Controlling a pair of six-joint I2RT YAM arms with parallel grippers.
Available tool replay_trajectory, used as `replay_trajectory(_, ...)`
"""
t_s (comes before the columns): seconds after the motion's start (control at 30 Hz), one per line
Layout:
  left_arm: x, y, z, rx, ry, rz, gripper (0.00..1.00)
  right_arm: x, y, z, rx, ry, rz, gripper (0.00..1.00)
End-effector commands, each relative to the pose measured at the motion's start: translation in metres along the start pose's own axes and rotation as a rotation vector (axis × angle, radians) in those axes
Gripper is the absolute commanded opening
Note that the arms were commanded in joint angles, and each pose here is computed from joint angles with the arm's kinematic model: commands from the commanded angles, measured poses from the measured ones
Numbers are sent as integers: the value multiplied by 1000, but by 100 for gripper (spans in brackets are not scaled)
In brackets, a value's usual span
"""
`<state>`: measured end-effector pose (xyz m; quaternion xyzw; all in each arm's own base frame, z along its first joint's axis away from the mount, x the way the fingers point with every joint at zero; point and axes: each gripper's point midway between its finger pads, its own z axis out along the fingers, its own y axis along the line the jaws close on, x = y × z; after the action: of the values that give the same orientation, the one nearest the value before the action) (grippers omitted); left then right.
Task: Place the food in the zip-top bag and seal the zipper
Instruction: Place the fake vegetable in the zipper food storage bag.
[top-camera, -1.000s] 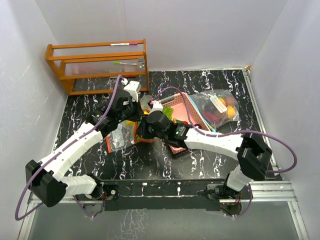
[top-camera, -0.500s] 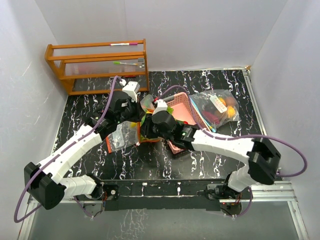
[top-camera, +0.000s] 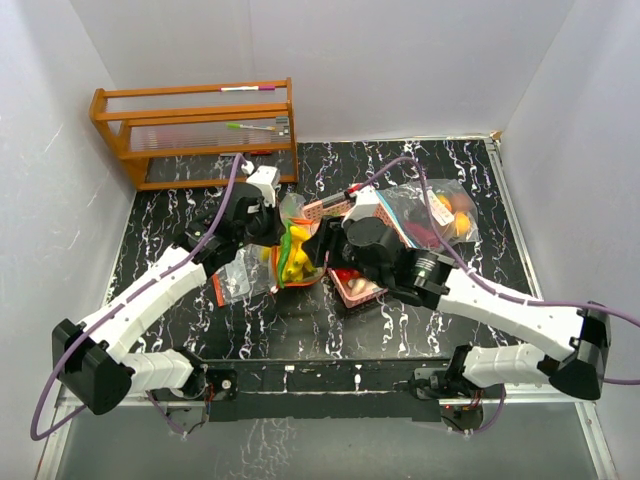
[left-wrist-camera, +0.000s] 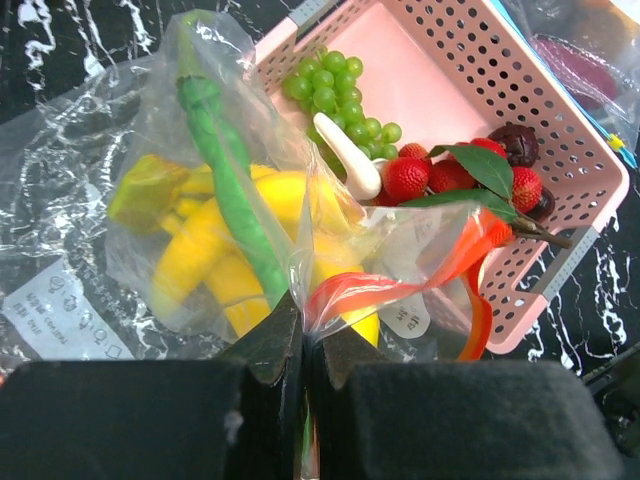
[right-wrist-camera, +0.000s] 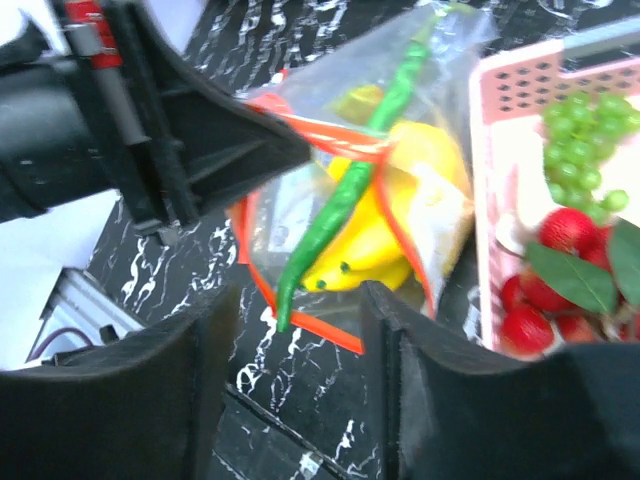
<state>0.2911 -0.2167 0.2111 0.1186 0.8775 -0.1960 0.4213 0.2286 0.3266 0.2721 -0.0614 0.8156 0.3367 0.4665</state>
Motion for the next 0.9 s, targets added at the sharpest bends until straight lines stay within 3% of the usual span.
replay_trajectory(0.0, -33, 2, -21, -41, -77, 25, 0, -19, -40, -25, 167, -54, -51, 59)
replay_trajectory(0.1, -47, 7, -27, -82, -107, 39, 0, -18, -71, -27, 276, -10, -58, 95)
replay_trajectory(0.13, -50, 9, -28, -99, -112, 44, 0, -18, -83, -28, 317, 10, -54, 100)
replay_trajectory(0.33, -65, 29, -39, -217, -145, 81, 0, -7, -141, -14, 443, 142, -14, 99)
replay_trajectory(0.53, -65, 40, -43, -280, -140, 107, 0, 17, -155, 2, 464, 267, -48, 99)
replay_trajectory(0.63, -65, 42, -43, -284, -139, 108, 0, 31, -155, 8, 447, 331, -53, 92)
replay_trajectory(0.73, -66, 40, -42, -279, -143, 106, 0, 42, -154, 14, 427, 370, -53, 79)
replay_trajectory(0.8, -67, 40, -41, -276, -144, 106, 0, 46, -160, 17, 449, 381, -53, 64)
replay_trajectory(0.87, -67, 39, -41, -271, -145, 105, 0, 48, -166, 18, 475, 382, -53, 38)
